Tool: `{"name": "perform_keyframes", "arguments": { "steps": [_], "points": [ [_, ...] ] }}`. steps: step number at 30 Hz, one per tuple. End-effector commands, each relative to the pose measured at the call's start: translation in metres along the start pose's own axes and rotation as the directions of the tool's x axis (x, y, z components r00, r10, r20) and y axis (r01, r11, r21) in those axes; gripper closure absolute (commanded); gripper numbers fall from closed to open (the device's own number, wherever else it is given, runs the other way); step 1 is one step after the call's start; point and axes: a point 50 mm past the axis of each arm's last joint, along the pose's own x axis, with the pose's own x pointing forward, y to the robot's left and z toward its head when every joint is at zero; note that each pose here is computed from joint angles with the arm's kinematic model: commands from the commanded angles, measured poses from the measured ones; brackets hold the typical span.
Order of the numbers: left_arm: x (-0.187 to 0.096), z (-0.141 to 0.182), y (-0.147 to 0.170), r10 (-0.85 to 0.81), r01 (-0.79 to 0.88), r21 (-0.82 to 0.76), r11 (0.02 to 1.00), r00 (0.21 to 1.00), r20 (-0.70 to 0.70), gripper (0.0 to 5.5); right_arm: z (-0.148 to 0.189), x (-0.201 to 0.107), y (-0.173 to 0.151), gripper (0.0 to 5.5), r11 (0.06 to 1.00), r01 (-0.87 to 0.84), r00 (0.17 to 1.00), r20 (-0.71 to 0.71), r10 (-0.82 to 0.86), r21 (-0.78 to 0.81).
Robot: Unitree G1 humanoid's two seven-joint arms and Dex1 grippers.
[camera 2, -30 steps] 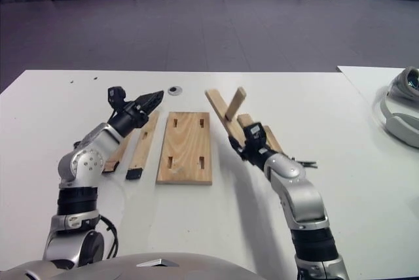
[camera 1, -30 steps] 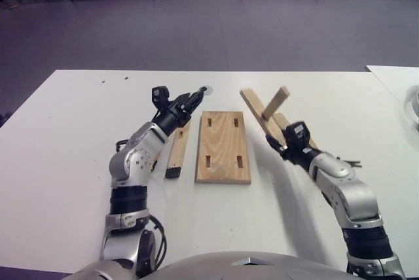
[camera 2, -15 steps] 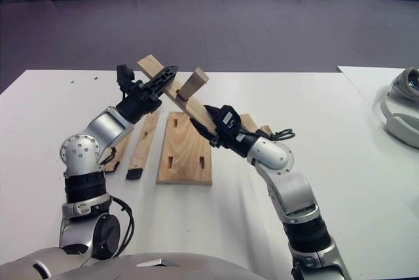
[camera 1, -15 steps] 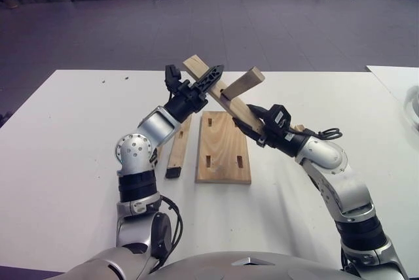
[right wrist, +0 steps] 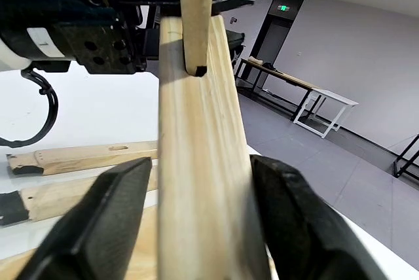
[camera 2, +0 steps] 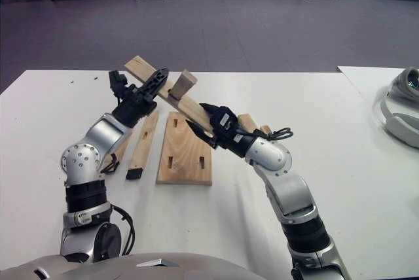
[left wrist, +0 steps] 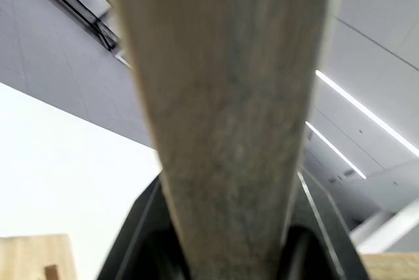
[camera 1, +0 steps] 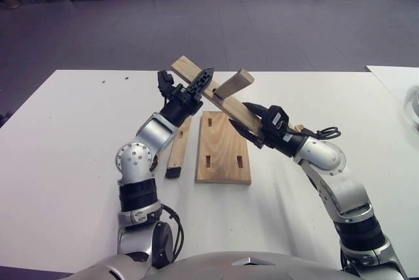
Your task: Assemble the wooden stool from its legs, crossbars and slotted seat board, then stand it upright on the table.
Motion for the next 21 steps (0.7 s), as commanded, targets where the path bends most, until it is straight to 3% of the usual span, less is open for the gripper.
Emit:
{"name": "perform_keyframes", "arguments": {
  "steps": [1, 4, 7, 12, 21],
  "points": [
    [-0.039, 0.011, 0.018, 0.250, -0.263, 0.128, 0.956, 0.962, 0.107, 4.49, -0.014, -0.013, -0.007, 2.35, 0.997, 0.072, 0.993, -0.097, -0.072, -0.002],
    [-0.085, 0.014, 0.009, 0.398, -0.433, 0.218, 0.874, 0.898, 0.188, 4.49, -0.044, -0.032, -0.015, 2.35, 0.986, 0.160, 0.950, -0.264, -0.167, -0.049],
    [-0.104, 0.012, 0.003, 0.475, -0.513, 0.296, 0.806, 0.858, 0.193, 4.49, -0.071, -0.045, -0.009, 2.35, 0.984, 0.133, 0.897, -0.407, -0.170, -0.117],
    [-0.110, 0.005, 0.011, 0.546, -0.579, 0.298, 0.759, 0.815, 0.195, 4.49, -0.097, -0.045, 0.020, 2.35, 0.995, -0.012, 0.853, -0.520, -0.043, -0.103],
    [-0.104, -0.002, 0.002, 0.518, -0.553, 0.202, 0.808, 0.831, 0.201, 4.49, -0.104, -0.043, 0.027, 2.35, 0.997, -0.010, 0.831, -0.555, -0.032, -0.073]
  ]
}}
